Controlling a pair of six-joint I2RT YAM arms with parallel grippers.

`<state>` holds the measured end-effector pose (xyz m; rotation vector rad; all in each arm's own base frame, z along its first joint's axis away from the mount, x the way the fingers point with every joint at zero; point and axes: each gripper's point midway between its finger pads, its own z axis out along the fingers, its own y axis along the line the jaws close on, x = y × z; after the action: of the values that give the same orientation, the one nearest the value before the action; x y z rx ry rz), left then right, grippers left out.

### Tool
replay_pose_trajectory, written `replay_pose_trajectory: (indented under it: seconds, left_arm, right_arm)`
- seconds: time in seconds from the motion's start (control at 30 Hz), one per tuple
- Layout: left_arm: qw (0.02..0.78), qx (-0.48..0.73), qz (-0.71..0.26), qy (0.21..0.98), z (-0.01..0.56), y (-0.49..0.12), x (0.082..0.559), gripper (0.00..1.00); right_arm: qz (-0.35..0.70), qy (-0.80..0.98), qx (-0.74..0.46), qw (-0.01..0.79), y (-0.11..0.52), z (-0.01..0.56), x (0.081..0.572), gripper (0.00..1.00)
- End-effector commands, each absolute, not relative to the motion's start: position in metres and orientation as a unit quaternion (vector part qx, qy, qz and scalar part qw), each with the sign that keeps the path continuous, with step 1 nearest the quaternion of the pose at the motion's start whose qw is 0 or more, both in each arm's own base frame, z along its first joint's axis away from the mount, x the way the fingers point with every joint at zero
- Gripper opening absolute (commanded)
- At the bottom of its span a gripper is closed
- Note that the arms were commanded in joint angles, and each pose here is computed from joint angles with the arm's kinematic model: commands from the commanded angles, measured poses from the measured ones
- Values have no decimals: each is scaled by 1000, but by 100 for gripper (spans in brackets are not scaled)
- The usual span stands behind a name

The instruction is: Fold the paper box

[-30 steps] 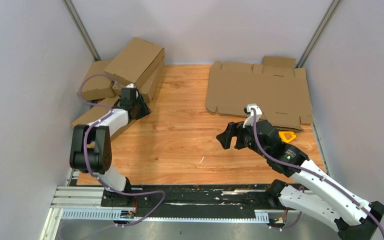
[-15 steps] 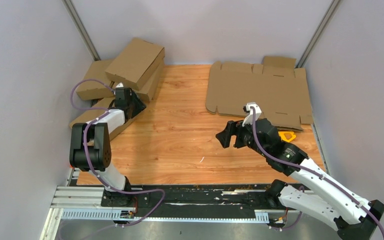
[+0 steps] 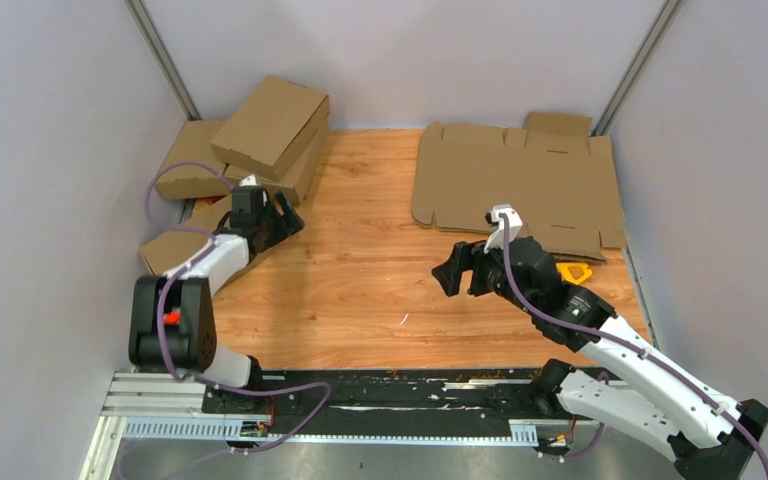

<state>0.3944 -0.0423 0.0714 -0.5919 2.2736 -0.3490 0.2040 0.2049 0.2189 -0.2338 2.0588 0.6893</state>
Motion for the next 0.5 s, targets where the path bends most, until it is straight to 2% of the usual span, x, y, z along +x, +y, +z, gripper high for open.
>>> replay_pose_trajectory:
  seconds: [0.0,0.03,0.17,0.33,0.47]
  left_arm:
    - [414,-203,-126,879,99,-36,353,94]
    - [429,-190,-139,872,110,-42,345,99]
    - [460,-142,-160,862,136,-61,322,100]
    - [514,-90,-218,825,171,-91,320,100]
    - [559,-57,-213,800,185,-96,332,100]
  right_arm:
    - [251,816,-98,511,191,242,214,85]
    - [238,814,-95,522,185,242,217,86]
    - [169,796,-60,578,158,232,237,86]
    - [150,745,-49,648,152,225,256,87]
    - [108,769,14,630,136,198,288,91]
